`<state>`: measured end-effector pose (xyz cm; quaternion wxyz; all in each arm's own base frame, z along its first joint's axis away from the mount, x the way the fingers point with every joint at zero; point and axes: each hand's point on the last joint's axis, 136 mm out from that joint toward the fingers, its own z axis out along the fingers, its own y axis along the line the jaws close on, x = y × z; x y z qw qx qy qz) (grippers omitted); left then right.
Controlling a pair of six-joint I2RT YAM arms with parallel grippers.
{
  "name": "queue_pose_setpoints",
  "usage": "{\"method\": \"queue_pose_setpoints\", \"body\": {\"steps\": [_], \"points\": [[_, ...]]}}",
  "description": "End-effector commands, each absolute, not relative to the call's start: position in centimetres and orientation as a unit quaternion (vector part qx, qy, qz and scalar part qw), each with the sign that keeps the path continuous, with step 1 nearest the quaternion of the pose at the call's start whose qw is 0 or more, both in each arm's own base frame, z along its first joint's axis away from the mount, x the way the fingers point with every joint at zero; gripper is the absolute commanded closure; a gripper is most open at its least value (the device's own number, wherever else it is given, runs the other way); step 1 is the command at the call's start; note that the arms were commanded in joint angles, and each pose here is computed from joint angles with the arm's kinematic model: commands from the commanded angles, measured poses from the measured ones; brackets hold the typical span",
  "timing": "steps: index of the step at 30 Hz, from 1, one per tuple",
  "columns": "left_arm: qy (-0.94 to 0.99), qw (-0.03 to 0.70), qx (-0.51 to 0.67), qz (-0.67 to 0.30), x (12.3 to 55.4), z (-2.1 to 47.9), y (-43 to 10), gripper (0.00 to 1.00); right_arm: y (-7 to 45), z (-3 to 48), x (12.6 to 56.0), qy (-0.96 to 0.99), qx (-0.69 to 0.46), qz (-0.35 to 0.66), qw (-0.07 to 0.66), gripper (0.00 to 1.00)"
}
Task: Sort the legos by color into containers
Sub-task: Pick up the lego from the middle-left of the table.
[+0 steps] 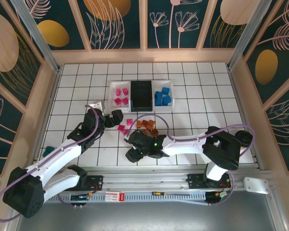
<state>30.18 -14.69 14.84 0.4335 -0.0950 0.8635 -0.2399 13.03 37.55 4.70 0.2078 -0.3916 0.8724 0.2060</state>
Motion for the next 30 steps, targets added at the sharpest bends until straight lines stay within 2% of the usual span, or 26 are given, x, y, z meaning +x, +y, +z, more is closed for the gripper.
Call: {"method": "queue_pose_setpoints", "body": {"steps": [1, 7, 13, 17, 20, 23, 28, 30], "points": [[0.864, 0.436, -0.099, -0.231, 30.0, 14.8, -14.2, 0.01, 36.7, 6.3, 14.7, 0.88, -0.372, 0.163, 0.246, 0.4], [0.865, 0.437, -0.102, -0.225, 29.8, 14.6, -13.8, 0.01, 35.2, 3.4, 15.4, 0.895, -0.361, 0.109, 0.237, 0.38], [0.869, 0.429, -0.107, -0.222, 29.8, 13.8, -13.8, 0.01, 36.8, 2.3, 13.5, 0.887, -0.382, 0.151, 0.212, 0.38], [0.871, 0.425, -0.11, -0.223, 29.8, 13.4, -13.9, 0.01, 37.3, 1.1, 12.9, 0.884, -0.401, 0.133, 0.202, 0.39], [0.872, 0.422, -0.111, -0.222, 29.8, 13.2, -13.9, 0.01, 37.1, 0.3, 12.9, 0.885, -0.403, 0.119, 0.201, 0.45], [0.875, 0.418, -0.11, -0.219, 29.7, 12.9, -13.9, 0.01, 37.2, 0.6, 12.9, 0.882, -0.401, 0.128, 0.21, 0.57], [0.878, 0.411, -0.107, -0.221, 29.7, 12.5, -14.1, 0.01, 38.0, 2.9, 13.6, 0.872, -0.396, 0.157, 0.242, 0.74], [0.879, 0.409, -0.105, -0.224, 29.7, 12.4, -14.3, 0.01, 38.0, 4.2, 14.3, 0.869, -0.389, 0.168, 0.257, 0.78]]}}
